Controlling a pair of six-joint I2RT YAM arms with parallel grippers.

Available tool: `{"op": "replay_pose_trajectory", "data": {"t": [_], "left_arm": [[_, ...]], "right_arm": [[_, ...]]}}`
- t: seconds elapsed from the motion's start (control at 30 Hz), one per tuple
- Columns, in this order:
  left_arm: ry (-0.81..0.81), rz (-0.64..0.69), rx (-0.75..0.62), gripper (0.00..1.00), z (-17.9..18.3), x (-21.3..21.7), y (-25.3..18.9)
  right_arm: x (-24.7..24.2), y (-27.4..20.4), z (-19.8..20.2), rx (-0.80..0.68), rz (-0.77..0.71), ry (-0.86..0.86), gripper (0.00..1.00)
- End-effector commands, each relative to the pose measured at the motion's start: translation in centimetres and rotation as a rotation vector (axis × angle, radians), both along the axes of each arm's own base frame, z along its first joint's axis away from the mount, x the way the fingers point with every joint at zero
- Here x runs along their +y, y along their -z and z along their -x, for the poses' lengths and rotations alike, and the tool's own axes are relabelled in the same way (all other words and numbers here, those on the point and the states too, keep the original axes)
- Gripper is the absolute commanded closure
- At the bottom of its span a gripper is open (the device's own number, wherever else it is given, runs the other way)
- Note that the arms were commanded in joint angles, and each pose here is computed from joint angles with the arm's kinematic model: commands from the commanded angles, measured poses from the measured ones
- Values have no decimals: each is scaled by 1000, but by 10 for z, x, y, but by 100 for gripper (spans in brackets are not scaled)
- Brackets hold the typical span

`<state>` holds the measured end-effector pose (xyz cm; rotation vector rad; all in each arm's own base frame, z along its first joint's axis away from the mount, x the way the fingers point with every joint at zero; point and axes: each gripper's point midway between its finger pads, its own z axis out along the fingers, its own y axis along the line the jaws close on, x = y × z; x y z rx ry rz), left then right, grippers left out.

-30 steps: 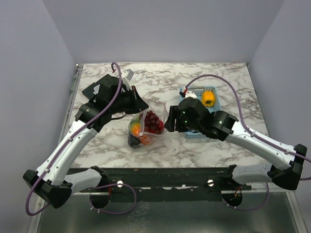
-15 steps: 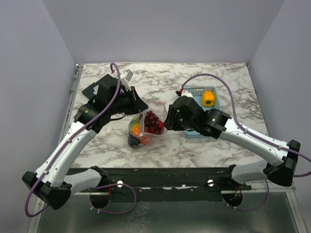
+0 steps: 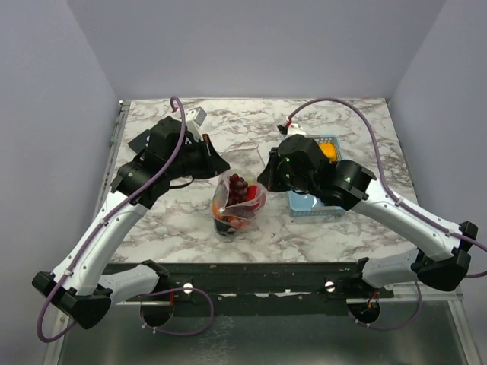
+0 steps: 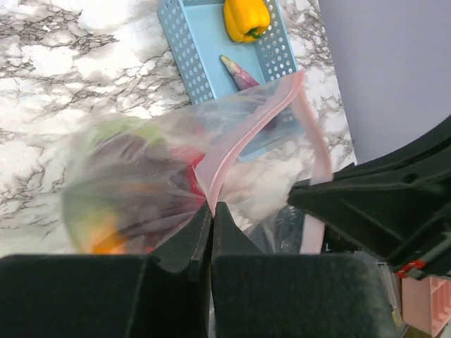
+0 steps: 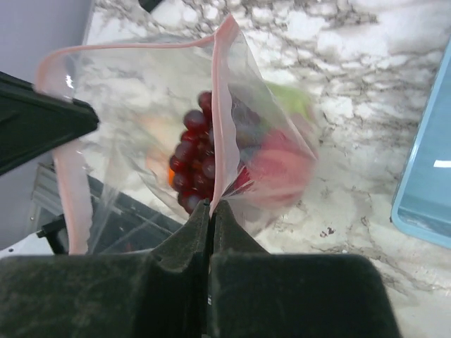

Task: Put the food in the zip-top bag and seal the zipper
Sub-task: Adjust the zipper food storage bag at the center of the board.

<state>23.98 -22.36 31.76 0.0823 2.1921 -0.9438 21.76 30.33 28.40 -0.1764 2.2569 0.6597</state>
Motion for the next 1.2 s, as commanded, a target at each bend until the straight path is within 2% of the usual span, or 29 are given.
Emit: {"op": "replay_pose_trajectory", "data": {"t": [0.0,0.13,0.23,0.4,0.57,0.7,0.77,0.87,1.17], "left_arm": [[-1,-18,-79,100,6,11,-28],[-26,-51,-105,100,7,21,-37],[-33,-54,-109,100,8,23,-38],[-29,-77,-52,100,7,21,-10],[-22,-86,-16,100,8,19,11],[-22,-90,-14,100,7,19,14],[-25,-94,-18,100,7,20,13],[-25,-98,-26,100,6,21,13],[-30,-108,-35,100,4,22,12]], "right_arm": [[-12,-54,-4,-128,-20,-1,99],[-22,-65,-4,-156,-16,14,99],[-26,-49,-4,-145,15,25,99],[-28,-12,-2,-93,61,33,99],[-30,-4,-2,-86,82,43,99],[-35,-15,-7,-110,94,66,87],[-43,-22,-10,-133,113,96,72],[-60,-30,-17,-163,153,155,61],[-113,-41,-30,-185,229,270,48]]}}
